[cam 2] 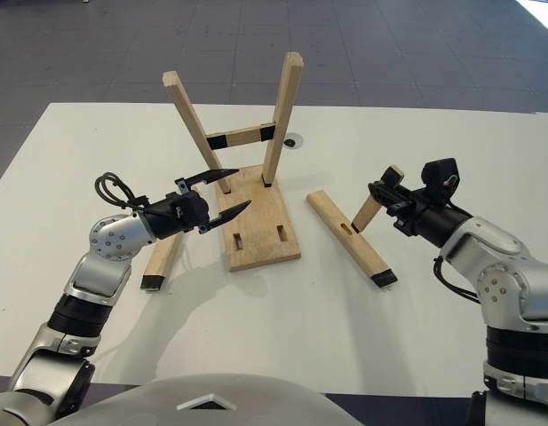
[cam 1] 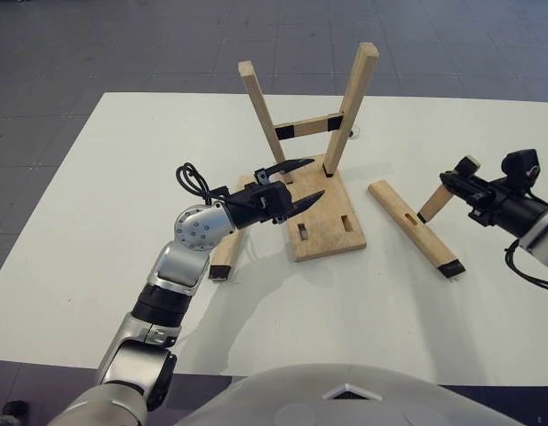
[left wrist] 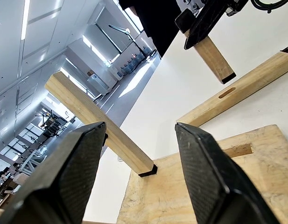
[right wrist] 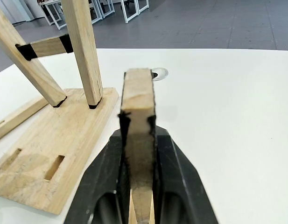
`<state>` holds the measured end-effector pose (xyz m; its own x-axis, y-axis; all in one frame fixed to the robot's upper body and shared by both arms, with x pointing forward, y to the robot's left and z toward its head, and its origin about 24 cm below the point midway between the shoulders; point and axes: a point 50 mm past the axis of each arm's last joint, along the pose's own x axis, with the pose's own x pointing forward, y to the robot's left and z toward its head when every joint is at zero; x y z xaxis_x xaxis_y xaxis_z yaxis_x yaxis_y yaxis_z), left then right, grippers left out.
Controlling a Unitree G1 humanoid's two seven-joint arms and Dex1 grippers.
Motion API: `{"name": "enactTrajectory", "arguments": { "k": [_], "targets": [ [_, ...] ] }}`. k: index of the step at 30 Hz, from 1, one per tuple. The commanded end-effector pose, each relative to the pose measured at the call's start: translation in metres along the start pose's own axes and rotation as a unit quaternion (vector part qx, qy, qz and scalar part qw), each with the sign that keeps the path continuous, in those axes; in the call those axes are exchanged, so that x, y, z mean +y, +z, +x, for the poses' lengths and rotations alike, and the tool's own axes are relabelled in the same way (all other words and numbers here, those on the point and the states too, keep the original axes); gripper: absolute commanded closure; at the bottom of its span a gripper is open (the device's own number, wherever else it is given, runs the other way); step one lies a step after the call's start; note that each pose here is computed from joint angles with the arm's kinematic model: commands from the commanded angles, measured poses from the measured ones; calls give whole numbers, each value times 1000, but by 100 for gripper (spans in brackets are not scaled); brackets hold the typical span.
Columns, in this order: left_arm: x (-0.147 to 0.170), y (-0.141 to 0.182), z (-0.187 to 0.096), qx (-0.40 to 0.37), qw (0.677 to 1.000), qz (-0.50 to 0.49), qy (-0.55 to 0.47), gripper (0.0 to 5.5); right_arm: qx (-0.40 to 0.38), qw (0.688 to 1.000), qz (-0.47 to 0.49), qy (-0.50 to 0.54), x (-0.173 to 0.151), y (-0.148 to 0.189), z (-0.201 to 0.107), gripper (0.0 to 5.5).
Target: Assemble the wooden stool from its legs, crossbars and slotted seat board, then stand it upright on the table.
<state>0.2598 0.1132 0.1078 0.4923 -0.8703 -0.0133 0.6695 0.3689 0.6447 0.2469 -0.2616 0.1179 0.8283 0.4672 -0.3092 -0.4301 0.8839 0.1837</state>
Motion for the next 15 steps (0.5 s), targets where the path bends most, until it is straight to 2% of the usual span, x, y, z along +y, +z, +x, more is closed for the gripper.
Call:
{"name": "enactTrajectory", "arguments": {
  "k": [1,15],
  "targets": [
    [0,-1,0,8,1000,1,-4,277,-4,1000,-3,8,2,-3,6,510],
    [-4,0,0,8,1000,-5,-8,277,25,999,-17,17,-2,-13,16,510]
  ]
}}
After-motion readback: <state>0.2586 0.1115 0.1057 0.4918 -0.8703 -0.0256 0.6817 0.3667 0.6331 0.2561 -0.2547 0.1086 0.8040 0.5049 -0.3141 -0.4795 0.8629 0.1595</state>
